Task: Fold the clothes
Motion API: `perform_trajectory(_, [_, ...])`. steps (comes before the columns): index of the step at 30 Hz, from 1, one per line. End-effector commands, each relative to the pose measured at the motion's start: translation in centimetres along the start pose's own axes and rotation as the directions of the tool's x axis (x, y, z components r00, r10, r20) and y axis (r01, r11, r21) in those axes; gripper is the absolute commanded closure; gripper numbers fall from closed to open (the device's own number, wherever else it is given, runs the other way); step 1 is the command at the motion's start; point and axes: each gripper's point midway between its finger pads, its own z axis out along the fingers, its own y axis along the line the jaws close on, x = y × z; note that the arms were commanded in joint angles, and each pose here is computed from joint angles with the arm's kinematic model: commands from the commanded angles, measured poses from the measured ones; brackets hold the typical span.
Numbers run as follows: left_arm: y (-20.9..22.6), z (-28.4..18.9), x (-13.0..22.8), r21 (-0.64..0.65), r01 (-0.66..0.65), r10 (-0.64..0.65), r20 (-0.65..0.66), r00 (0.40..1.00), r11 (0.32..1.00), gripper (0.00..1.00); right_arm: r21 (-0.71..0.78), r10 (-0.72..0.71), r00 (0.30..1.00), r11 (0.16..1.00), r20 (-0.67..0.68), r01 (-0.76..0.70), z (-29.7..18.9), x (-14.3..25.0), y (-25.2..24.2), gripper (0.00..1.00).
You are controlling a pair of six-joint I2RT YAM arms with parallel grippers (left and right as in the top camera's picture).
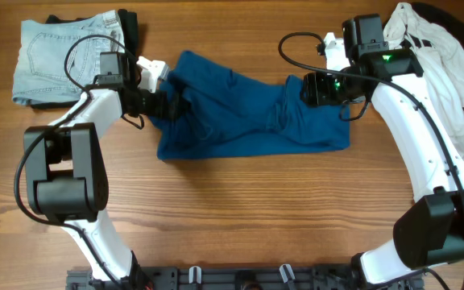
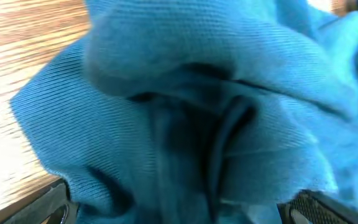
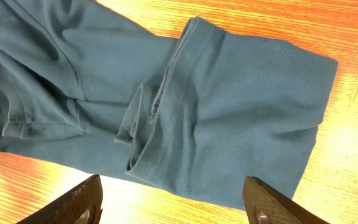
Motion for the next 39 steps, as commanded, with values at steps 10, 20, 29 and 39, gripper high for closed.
perform_trajectory(10, [-3.0, 3.1, 0.6, 0.142, 0.012, -0.01, -0.013, 1.0, 0.99, 0.25, 0.015, -0.016, 0.999, 1.0, 0.047, 0.015, -1.2, -1.0, -0.1, 0.26])
perform_trajectory(20, [0.5, -1.1, -1.8, -0.031, 0.223, -0.221, 0.072, 0.973, 0.974, 0.96, 0.001, 0.032, 0.997, 0.999, 0.068, -0.032, -0.6, -1.8, -0.1, 0.67])
perform_trajectory(29, [-2.0, -10.6, -5.0, -0.129, 0.215, -0.185, 0.21, 0.96, 0.968, 0.96, -0.2, 0.052, 0.995, 0.978, -0.081, -0.067, 5.3, 0.5, 2.4, 0.96])
perform_trajectory(39, [-5.4, -10.6, -5.2, -0.103, 0.158, -0.138, 0.179, 0.974, 0.982, 0.96, -0.322, 0.146, 0.961, 0.921, -0.237, -0.219, 14.1, 2.1, 3.2, 0.96])
